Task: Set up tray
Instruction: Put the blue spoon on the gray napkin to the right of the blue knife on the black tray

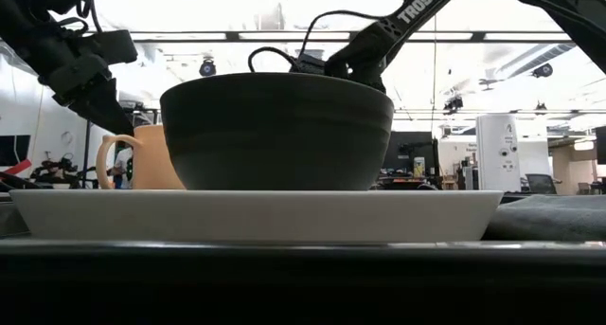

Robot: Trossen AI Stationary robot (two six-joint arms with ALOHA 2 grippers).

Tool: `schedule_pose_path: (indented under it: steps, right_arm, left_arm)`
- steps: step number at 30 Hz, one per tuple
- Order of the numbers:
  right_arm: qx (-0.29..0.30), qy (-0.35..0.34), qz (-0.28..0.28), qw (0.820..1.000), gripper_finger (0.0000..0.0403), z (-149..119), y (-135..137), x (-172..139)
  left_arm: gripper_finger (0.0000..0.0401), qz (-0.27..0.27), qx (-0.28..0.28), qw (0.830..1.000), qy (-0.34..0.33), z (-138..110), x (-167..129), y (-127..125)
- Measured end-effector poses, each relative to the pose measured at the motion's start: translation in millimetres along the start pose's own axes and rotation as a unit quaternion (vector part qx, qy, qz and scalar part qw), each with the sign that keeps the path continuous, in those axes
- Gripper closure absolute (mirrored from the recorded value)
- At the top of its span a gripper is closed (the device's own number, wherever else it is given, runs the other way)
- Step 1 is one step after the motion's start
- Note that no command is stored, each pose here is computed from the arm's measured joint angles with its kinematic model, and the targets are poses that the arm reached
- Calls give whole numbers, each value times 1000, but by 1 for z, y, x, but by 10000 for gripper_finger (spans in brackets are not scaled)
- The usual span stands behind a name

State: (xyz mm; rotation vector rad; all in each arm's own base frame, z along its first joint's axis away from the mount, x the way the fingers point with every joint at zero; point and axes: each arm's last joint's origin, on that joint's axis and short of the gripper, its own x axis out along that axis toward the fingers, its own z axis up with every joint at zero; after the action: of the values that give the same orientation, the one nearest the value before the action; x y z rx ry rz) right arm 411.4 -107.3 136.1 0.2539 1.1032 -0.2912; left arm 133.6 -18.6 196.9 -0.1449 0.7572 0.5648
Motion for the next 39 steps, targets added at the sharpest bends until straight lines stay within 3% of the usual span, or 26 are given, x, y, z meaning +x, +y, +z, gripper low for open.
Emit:
schedule_pose_path:
  steps: [5, 11, 17, 21, 28, 35, 39]
  right_arm:
    - [0, -1, -54, 999, 388, 12, 4, -37]
    - [52, -47, -70, 995, 397, 17, 29, -106]
    - [133, -58, -122, 982, 398, -19, 74, -180]
    - [166, -63, -121, 977, 397, -47, 103, -213]
    - [194, -77, -73, 975, 395, -77, 147, -234]
    - [220, -3, 7, 975, 395, -111, 187, -243]
    - [252, 28, 17, 967, 395, -139, 203, -244]
  left_arm:
    - [163, 0, -6, 1000, 0, 0, 0, 0]
    - [163, 14, -40, 999, -10, 1, 0, 1]
    - [163, 59, -59, 995, -47, 3, -1, 4]
    - [163, 63, -60, 995, -52, 3, -1, 4]
    - [163, 61, -58, 995, -51, 3, -1, 4]
    - [163, 54, -52, 997, -35, 1, -1, 4]
    - [163, 52, -47, 997, -26, 0, -1, 5]
